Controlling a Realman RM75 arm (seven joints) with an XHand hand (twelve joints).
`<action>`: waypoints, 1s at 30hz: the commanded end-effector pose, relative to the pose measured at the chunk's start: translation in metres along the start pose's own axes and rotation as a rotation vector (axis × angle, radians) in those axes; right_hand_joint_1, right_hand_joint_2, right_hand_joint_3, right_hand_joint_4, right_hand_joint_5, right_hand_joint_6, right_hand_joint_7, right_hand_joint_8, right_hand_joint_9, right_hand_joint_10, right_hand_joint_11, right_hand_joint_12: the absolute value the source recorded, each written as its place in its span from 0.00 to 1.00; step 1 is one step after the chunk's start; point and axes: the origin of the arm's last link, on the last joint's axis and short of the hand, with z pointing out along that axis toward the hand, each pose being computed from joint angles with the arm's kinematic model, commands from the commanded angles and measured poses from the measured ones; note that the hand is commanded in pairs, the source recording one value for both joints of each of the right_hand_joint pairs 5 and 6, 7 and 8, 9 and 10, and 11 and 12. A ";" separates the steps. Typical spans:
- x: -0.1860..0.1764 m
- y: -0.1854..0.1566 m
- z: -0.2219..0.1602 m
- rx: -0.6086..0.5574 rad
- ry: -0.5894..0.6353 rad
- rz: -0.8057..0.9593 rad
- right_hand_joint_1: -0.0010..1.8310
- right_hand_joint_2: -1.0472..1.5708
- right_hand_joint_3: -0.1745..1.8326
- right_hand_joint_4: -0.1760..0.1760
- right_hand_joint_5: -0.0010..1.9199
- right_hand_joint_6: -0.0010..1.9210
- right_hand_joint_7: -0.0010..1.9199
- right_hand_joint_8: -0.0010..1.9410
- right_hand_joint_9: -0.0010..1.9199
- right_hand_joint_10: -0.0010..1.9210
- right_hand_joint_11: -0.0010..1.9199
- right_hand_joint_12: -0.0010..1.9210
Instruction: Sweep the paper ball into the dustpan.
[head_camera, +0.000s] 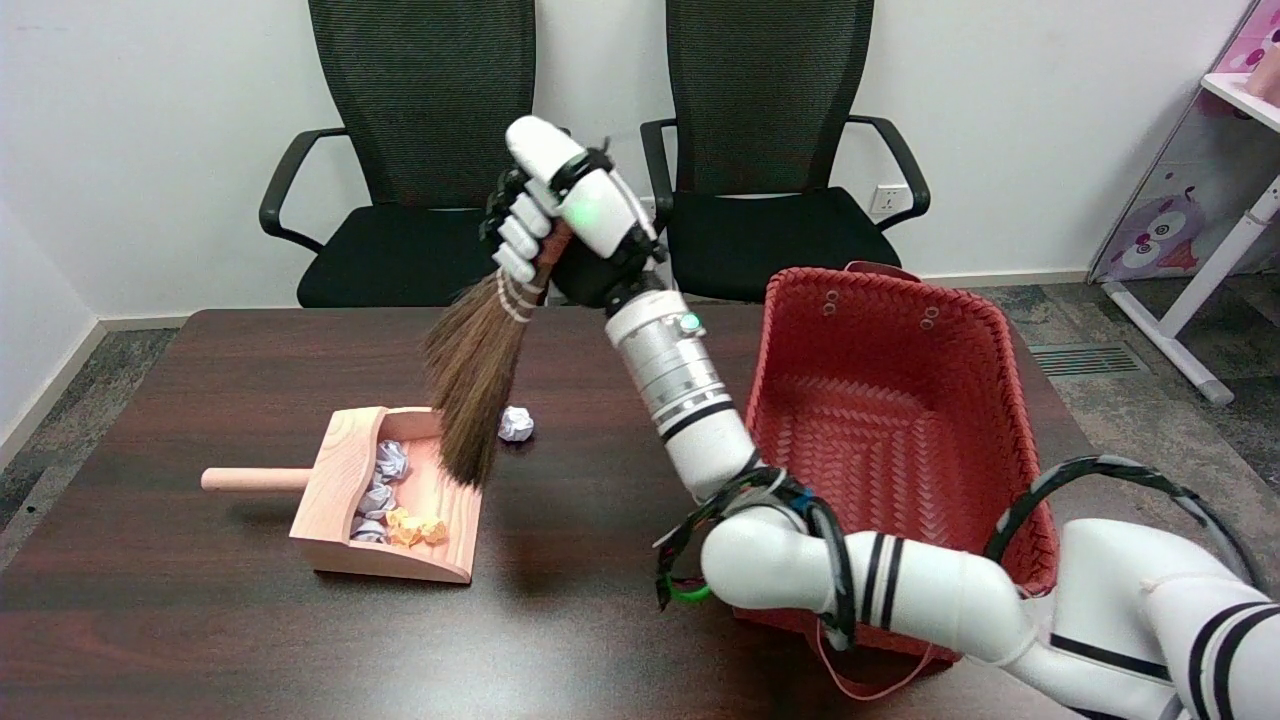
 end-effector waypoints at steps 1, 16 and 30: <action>0.018 -0.073 -0.011 0.141 -0.042 -0.104 0.48 0.88 0.97 0.53 1.00 1.00 1.00 0.99 1.00 1.00 1.00 1.00; 0.024 -0.105 0.000 0.151 -0.067 -0.218 0.47 1.00 0.94 0.60 1.00 1.00 1.00 0.99 1.00 1.00 1.00 1.00; 0.032 -0.125 0.007 0.114 -0.087 -0.472 0.53 1.00 0.94 0.72 1.00 1.00 1.00 0.99 1.00 1.00 1.00 1.00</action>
